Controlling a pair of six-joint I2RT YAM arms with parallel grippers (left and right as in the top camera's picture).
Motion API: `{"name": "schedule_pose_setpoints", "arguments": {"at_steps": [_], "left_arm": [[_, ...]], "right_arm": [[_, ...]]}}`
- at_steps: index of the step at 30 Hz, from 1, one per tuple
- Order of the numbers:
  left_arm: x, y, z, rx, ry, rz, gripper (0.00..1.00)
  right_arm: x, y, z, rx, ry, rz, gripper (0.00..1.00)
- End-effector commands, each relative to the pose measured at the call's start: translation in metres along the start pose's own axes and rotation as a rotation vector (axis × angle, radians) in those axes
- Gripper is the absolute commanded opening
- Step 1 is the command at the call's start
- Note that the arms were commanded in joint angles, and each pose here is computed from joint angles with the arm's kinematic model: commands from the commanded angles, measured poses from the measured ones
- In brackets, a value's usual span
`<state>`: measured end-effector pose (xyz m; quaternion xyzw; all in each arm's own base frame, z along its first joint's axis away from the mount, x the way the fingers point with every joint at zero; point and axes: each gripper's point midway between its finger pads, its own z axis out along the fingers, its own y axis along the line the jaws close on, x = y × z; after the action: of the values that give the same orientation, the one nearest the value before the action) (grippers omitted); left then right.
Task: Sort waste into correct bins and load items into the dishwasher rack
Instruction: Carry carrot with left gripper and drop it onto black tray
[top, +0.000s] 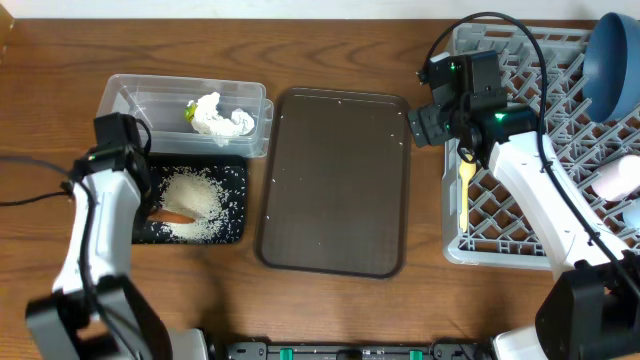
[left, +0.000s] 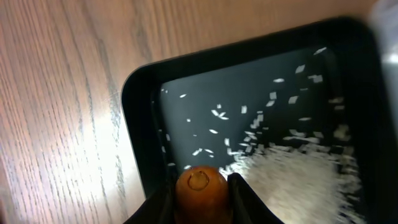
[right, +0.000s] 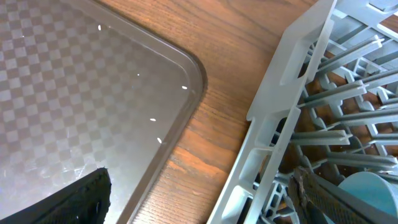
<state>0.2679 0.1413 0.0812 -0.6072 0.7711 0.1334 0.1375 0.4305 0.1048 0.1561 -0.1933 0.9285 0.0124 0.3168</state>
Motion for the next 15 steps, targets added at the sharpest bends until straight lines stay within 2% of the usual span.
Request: {"name": "schedule_pose_setpoints", "arguments": {"at_steps": [1,11,13,15], "left_arm": [[0.005,0.004,0.019,-0.061,0.013,0.032,0.08],[0.014,-0.002,0.048,-0.109,0.047,0.098,0.10],[0.014,-0.002,0.048,-0.106,0.046,0.105,0.13],[0.013,-0.003,0.048,-0.101,0.045,0.135,0.22]], "right_arm": [[0.002,-0.004,0.000,0.008,0.005,0.021,0.91],[0.002,-0.004,0.000,0.007,0.007,0.021,0.91],[0.002,-0.004,0.000,0.007,0.007,0.027,0.91],[0.002,-0.004,0.000,0.007,0.007,0.029,0.91]]}}
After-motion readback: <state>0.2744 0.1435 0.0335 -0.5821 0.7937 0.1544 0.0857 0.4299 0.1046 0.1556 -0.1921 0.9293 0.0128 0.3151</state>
